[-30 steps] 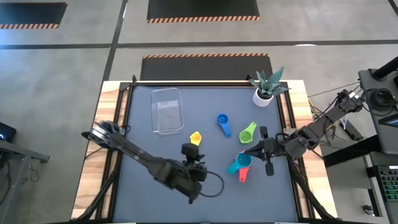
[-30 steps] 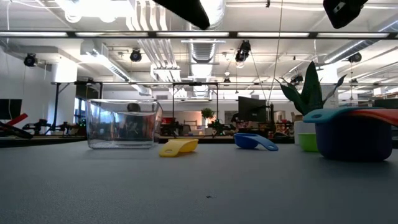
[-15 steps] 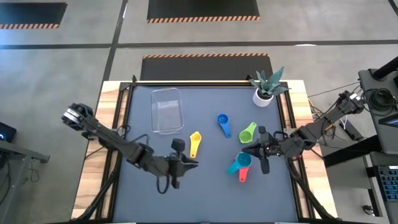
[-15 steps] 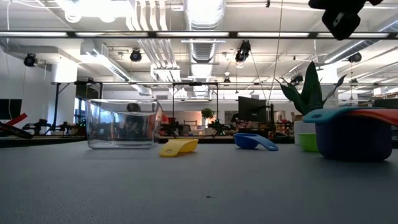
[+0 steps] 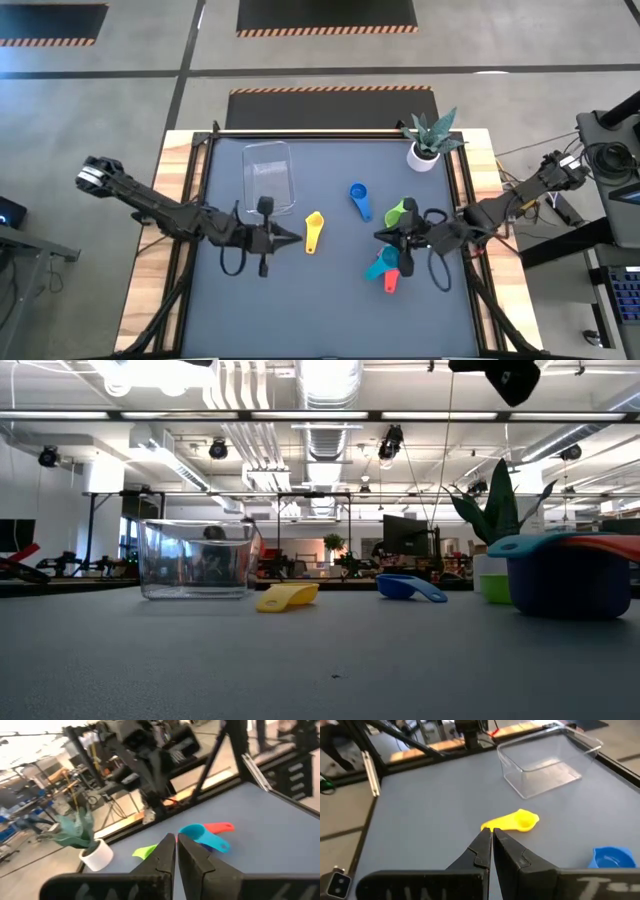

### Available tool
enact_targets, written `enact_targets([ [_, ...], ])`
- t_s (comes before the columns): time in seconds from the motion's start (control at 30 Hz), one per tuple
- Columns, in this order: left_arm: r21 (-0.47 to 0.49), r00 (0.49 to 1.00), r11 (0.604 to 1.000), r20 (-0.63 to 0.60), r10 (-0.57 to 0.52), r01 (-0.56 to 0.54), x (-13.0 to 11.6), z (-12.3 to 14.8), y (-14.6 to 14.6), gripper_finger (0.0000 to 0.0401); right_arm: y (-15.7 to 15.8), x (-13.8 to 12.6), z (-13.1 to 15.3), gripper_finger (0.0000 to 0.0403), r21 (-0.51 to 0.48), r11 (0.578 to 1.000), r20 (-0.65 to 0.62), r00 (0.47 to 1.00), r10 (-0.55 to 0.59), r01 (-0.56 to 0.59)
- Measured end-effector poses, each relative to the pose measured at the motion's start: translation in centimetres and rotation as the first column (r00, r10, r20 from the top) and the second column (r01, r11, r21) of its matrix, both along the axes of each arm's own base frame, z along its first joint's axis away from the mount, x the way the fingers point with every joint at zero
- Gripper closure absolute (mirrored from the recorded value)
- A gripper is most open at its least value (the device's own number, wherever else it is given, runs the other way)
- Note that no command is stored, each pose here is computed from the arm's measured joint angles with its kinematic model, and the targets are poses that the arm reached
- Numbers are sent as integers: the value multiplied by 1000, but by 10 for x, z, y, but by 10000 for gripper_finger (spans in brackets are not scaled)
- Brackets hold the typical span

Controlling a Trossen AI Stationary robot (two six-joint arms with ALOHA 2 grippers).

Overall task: Nest measuring cups in basket
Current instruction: Stack the light blue measuring cup on top of the red measuring cup

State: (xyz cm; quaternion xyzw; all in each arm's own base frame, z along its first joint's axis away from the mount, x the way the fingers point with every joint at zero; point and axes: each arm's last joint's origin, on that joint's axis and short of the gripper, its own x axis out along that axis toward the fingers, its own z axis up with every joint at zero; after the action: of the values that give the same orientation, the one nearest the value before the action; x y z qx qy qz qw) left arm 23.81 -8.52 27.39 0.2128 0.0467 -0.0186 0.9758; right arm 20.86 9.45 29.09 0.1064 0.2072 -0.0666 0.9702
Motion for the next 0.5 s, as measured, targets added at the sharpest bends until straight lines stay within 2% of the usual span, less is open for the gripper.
enact_targets([
  [0.23, 26, 999, 999, 19, 29, -29, -2, 2, 10, 401, 12, 22, 9, 394, 6, 999, -176, 983, -51, 53],
  [0.5, 52, 999, 998, 42, 33, -35, 1, 3, 11, 401, 31, 52, 0, 394, 42, 996, -416, 908, -50, 74],
])
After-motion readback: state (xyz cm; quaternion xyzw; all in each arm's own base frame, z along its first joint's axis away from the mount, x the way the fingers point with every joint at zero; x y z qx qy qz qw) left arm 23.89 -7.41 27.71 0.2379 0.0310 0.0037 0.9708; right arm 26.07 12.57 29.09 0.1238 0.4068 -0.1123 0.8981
